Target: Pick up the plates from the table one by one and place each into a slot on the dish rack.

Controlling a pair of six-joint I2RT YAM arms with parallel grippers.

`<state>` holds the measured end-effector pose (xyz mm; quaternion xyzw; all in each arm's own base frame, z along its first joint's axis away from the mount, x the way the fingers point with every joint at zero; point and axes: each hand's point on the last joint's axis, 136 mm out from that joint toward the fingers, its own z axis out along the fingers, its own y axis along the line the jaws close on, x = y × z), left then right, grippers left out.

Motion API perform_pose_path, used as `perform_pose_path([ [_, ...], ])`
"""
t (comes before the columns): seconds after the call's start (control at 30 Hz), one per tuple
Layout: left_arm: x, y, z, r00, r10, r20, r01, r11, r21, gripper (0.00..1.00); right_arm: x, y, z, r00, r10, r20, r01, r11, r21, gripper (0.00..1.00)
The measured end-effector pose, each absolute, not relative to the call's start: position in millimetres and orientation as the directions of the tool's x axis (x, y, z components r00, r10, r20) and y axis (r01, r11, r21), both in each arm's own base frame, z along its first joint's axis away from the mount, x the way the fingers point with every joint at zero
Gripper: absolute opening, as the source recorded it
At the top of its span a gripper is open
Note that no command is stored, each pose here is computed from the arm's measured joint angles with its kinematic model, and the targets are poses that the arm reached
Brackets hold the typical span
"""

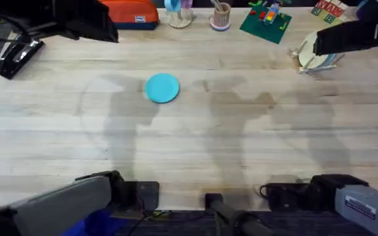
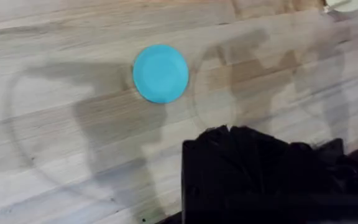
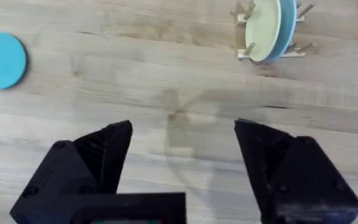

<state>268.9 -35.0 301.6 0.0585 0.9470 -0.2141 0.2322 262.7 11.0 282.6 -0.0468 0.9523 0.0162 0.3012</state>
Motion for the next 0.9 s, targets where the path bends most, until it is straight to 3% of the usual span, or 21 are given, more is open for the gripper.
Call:
perform_pose_path([
  [0.7,294,-40,272,-0.918,0.041,-0.394,0.295,0.736,-0.609,0.042,263,11,283,-0.814,-0.079,-0.575,-0.099,0.995,0.003,0.993],
  [0.9,290,-33,239,-0.938,0.006,-0.347,0.249,0.707,-0.662,0.042,263,11,283,-0.814,-0.079,-0.575,-0.099,0.995,0.003,0.995],
])
